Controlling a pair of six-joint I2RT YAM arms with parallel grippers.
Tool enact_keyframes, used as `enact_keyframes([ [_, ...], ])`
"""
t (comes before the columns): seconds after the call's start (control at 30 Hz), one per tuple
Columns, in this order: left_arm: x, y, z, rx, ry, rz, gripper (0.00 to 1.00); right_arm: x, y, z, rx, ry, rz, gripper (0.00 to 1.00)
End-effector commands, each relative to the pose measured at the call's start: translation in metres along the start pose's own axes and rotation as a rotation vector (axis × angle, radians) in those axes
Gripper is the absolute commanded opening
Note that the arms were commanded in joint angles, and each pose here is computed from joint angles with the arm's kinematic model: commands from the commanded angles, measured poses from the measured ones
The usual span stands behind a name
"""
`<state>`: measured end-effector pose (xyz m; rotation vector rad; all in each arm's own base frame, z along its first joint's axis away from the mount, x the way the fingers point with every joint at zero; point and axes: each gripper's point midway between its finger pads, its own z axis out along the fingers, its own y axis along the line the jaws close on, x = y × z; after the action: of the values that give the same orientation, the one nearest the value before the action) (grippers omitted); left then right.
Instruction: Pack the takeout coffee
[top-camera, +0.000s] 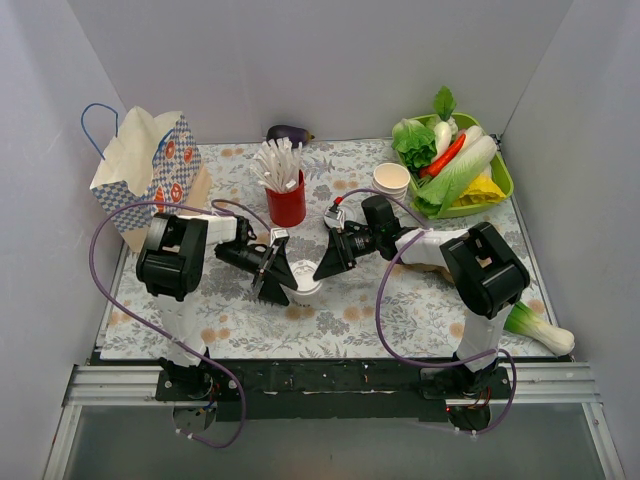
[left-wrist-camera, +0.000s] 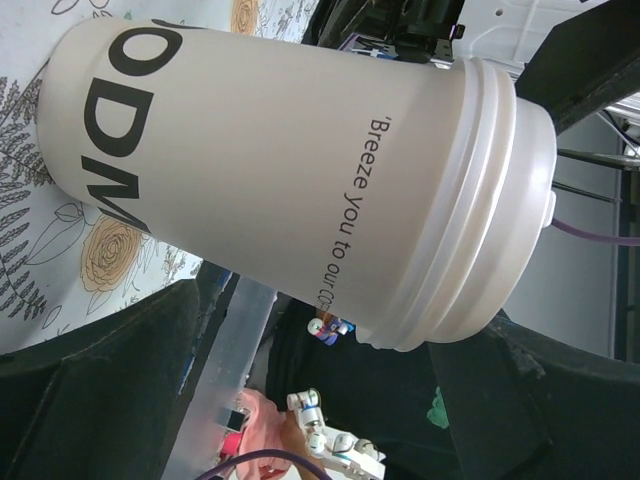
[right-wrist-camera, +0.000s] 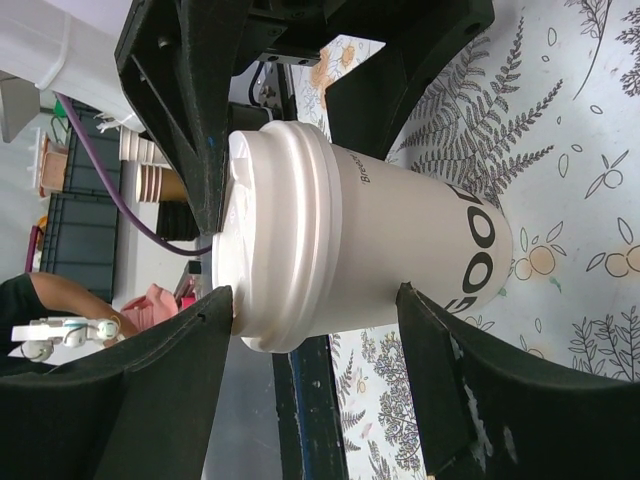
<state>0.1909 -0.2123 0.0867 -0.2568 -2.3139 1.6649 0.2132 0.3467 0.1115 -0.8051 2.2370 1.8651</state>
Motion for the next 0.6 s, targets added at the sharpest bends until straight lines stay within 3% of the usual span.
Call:
enact_keyframes([
  [0.0,-0.003,0.048,-0.001,-0.163,0.023,0.061,0.92,0.003,-0.015,0.006,0.028,0.011,-0.013,0.72],
  [0.27,-0.007,0.047,-0.003,-0.148,0.018,0.060,0.90,-0.005,-0.009,0.005,0.015,0.006,-0.068,0.71],
  [0.57,-0.040,0.079,-0.020,-0.421,-0.071,0.090,0.87,-0.004,-0.008,0.000,0.053,0.000,-0.134,0.70],
])
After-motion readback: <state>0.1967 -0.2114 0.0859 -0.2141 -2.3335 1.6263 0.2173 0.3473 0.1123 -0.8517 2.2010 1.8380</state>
